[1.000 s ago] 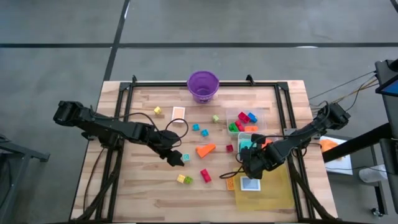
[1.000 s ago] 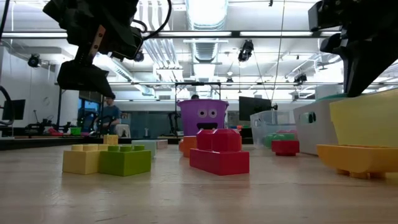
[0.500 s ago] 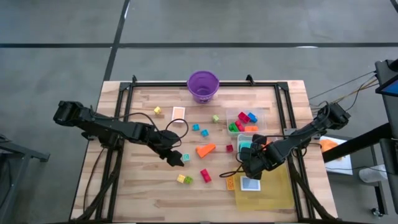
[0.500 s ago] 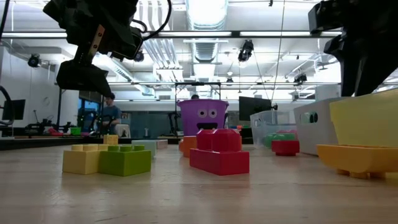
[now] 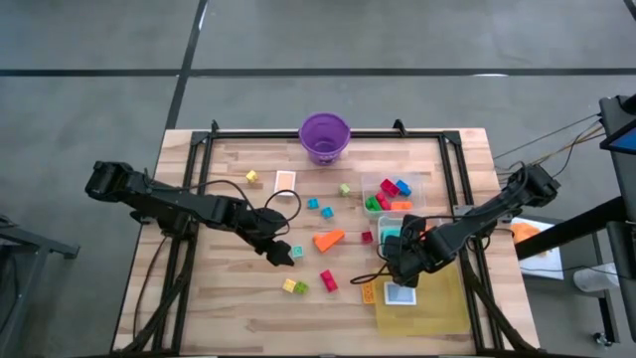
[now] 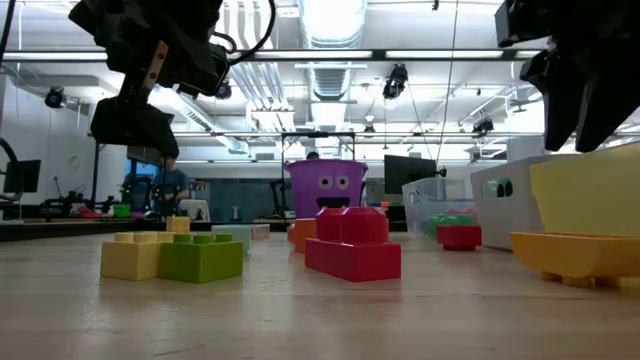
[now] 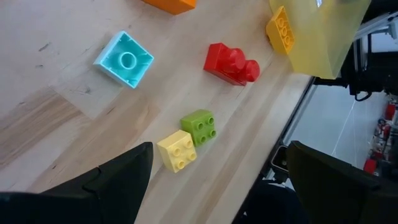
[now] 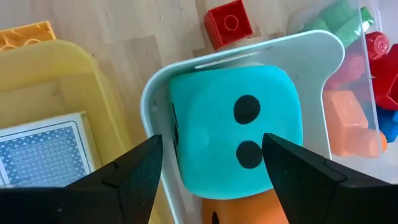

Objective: Pick & Place Toys
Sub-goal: Put the light blue game piece into the transparent bin

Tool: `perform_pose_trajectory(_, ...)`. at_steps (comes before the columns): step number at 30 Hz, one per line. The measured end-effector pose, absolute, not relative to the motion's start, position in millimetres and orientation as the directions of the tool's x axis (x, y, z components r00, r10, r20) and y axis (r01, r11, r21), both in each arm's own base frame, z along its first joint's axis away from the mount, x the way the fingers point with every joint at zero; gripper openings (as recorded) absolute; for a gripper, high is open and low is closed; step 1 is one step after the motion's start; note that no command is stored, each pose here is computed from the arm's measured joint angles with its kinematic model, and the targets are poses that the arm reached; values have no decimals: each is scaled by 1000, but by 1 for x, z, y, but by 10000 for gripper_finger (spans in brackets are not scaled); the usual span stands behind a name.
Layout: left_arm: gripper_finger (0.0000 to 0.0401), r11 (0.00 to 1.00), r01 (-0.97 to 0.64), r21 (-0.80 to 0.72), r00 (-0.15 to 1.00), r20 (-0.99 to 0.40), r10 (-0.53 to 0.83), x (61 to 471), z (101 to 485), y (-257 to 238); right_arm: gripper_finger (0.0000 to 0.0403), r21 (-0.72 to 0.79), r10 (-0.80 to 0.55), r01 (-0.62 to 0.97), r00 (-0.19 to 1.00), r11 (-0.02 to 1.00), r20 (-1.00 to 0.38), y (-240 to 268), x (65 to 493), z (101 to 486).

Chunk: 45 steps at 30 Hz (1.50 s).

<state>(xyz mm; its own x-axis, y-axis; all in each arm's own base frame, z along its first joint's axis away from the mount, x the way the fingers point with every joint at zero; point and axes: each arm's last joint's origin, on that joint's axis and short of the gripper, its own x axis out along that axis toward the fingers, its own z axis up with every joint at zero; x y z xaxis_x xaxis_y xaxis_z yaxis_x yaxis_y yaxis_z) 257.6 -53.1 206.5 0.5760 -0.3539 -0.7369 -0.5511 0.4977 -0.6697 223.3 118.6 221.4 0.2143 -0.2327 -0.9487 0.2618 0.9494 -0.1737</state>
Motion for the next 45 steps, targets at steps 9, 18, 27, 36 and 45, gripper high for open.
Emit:
perform_pose_trajectory(9,355,526,-606,-597,552,-792,-262,254,204,-50,270,-157,-222,267,233,951,-947,120,225,243)
perform_pose_trajectory(18,355,693,-589,-416,478,-871,-116,253,212,-46,270,-15,-122,288,358,957,-926,125,231,286)
perform_pose_trajectory(27,355,694,-633,-343,427,-902,-57,252,212,-44,270,86,-151,429,488,899,-860,125,237,326)
perform_pose_trajectory(36,355,805,-528,-270,384,-922,-57,273,207,-48,270,140,-128,438,528,888,-839,126,236,344)
perform_pose_trajectory(45,355,940,-293,-174,353,-934,-63,302,198,-54,270,131,-140,457,512,880,-847,126,233,343)
